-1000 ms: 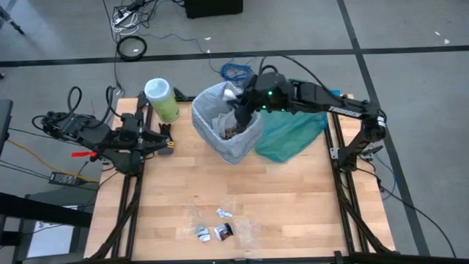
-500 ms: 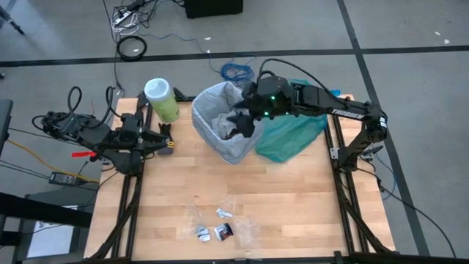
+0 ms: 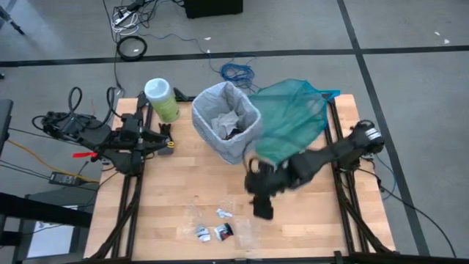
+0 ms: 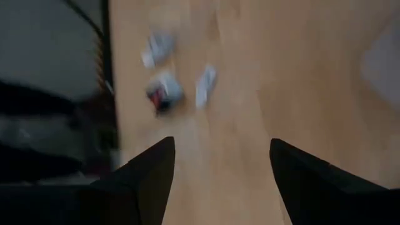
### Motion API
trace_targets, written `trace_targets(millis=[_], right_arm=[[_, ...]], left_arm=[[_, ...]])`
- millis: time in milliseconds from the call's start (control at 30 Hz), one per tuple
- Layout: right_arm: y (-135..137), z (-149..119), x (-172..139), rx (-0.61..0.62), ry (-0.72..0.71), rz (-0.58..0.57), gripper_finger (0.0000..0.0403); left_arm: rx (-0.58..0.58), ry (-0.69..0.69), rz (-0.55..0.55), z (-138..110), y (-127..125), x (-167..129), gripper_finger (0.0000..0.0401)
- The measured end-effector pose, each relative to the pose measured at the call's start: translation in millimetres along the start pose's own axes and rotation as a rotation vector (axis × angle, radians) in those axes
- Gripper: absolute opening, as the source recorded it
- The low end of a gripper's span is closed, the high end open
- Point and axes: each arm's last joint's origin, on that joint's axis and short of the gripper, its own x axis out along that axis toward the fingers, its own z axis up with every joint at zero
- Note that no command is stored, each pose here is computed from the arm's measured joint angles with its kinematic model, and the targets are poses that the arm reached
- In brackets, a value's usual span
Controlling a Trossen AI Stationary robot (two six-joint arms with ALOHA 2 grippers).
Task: Place trash/remove bag and relplace
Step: Put the transparent plastic into the trash bin
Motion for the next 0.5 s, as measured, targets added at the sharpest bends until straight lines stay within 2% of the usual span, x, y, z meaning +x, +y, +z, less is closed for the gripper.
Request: trace_targets(millis=[167, 333, 500], right_arm=[[17.0, -18.0, 56.8, -0.023, 0.117, -0.018, 0.0251], [28.3, -21.5, 104.2, -0.03, 0.164, 0.074, 0.0248], [36.3, -24.8, 136.7, -0.027, 0.182, 0.162, 0.0247]], left_arm=[[0.008, 0.009, 0.018, -1.4, 1.0, -0.1, 0.0126], [0.009, 0.011, 0.019, -1.6, 1.0, 0.0, 0.0126], [0.011, 0.014, 0.02, -1.9, 1.2, -0.2, 0.0126]])
